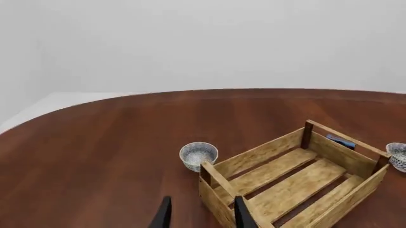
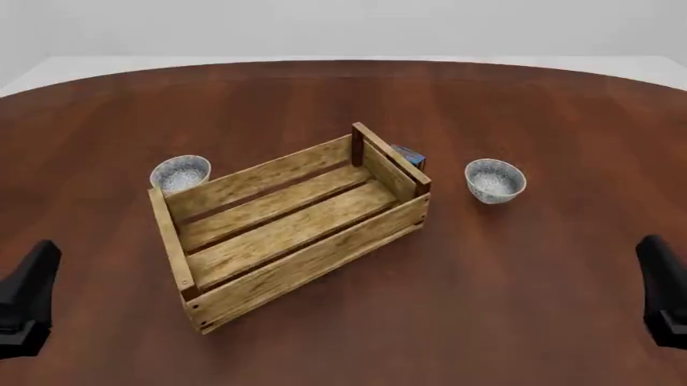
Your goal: Stack the right bowl on the left bowl and place them in the tray.
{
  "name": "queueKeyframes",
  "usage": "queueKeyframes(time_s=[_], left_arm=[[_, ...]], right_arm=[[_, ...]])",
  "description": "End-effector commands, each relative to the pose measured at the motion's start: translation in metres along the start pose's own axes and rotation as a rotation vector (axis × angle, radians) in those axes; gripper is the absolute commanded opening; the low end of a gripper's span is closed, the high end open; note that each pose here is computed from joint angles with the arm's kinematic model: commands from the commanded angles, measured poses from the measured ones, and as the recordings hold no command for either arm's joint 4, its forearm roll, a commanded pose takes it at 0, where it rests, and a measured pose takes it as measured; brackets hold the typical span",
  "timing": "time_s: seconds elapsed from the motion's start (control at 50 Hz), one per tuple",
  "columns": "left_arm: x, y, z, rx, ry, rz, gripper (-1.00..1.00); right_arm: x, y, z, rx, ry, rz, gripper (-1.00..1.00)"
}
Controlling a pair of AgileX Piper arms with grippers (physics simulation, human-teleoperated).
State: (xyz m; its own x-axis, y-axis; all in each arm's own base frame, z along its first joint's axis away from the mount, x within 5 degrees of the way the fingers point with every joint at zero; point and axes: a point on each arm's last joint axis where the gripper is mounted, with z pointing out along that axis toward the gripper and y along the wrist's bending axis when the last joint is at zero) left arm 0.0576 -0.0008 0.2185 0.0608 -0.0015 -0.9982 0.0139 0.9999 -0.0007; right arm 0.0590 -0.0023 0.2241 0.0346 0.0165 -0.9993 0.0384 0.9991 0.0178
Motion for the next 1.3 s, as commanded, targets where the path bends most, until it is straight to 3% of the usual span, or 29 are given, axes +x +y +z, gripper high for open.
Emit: queueKeyframes(time_s=[0.02,0.16,0.24,0.34,0.4,0.42,0.44,0.48,0.5,0.58,0.6,0.62,0.68,0.7,0.78,0.82,0.92,1.0,1.06,1.1,1.12,1.14,1.18,1.3], left_arm=[[0.004,0.001,-0.001,-0.011,-0.024,0.006,1.00],[0.002,0.001,-0.002,-0.012,-0.029,0.010,1.00],[0.002,0.000,-0.002,-0.005,-0.028,0.022,1.00],[-0.002,0.000,-0.002,-0.006,-0.033,0.018,1.00],[-0.004,0.000,-0.003,-0.007,-0.039,0.019,1.00],[-0.004,0.000,-0.003,-0.007,-0.039,0.020,1.00],[-0.005,0.000,-0.003,-0.007,-0.040,0.020,1.00],[-0.006,0.000,-0.003,-0.008,-0.041,0.020,1.00],[-0.007,0.000,-0.003,-0.008,-0.044,0.020,1.00],[-0.009,0.000,-0.004,-0.007,-0.046,0.019,1.00],[-0.010,0.000,-0.004,-0.006,-0.048,0.018,1.00],[-0.011,0.000,-0.004,-0.007,-0.049,0.020,1.00],[-0.012,0.000,-0.004,-0.006,-0.051,0.019,1.00],[-0.013,0.000,-0.004,-0.005,-0.051,0.018,1.00],[-0.016,0.000,-0.005,-0.002,-0.055,0.018,1.00],[-0.019,0.000,-0.005,-0.002,-0.068,0.025,1.00],[-0.022,0.000,-0.006,0.004,-0.067,0.019,1.00],[-0.025,0.000,-0.006,0.006,-0.071,0.020,1.00],[-0.025,-0.001,-0.006,0.015,-0.074,0.015,1.00],[-0.024,-0.001,-0.006,0.022,-0.071,0.010,1.00],[-0.024,-0.001,-0.006,0.021,-0.073,0.008,1.00],[-0.025,-0.001,-0.006,0.022,-0.073,0.007,1.00],[-0.026,-0.001,-0.007,0.028,-0.074,0.003,1.00],[-0.029,-0.001,-0.007,0.029,-0.074,0.004,1.00]], right_arm=[[0.007,0.002,-0.003,-0.039,-0.061,-0.015,1.00],[-0.001,0.004,0.004,-0.064,-0.022,0.033,1.00],[-0.021,0.003,0.003,-0.048,-0.022,-0.024,1.00],[-0.036,0.004,0.011,-0.053,0.017,-0.016,1.00],[-0.050,0.004,0.017,-0.038,0.035,-0.043,1.00],[-0.050,0.004,0.029,-0.035,0.088,-0.013,1.00],[-0.054,0.007,0.030,-0.070,0.088,-0.014,1.00],[-0.060,0.006,0.030,-0.053,0.081,-0.027,1.00],[-0.068,0.004,0.037,-0.036,0.100,-0.087,1.00],[-0.081,0.006,0.047,-0.042,0.132,-0.075,1.00],[-0.083,0.003,0.057,-0.014,0.176,-0.089,1.00],[-0.087,0.007,0.059,-0.048,0.184,-0.071,1.00],[-0.100,0.006,0.059,-0.043,0.176,-0.112,1.00],[-0.107,0.009,0.069,-0.065,0.218,-0.092,1.00],[-0.112,0.015,0.085,-0.100,0.297,-0.103,1.00],[-0.116,0.010,0.095,-0.070,0.334,-0.138,1.00],[-0.137,0.016,0.108,-0.093,0.369,-0.097,1.00],[-0.136,0.012,0.123,-0.066,0.419,-0.117,1.00],[-0.147,0.019,0.132,-0.093,0.429,-0.076,1.00],[-0.144,0.010,0.146,-0.039,0.478,-0.044,1.00],[-0.150,0.019,0.145,-0.075,0.456,-0.028,1.00],[-0.150,0.016,0.148,-0.065,0.463,-0.048,1.00],[-0.147,0.021,0.157,-0.077,0.494,-0.027,1.00],[-0.140,0.015,0.180,-0.051,0.545,-0.046,1.00]])
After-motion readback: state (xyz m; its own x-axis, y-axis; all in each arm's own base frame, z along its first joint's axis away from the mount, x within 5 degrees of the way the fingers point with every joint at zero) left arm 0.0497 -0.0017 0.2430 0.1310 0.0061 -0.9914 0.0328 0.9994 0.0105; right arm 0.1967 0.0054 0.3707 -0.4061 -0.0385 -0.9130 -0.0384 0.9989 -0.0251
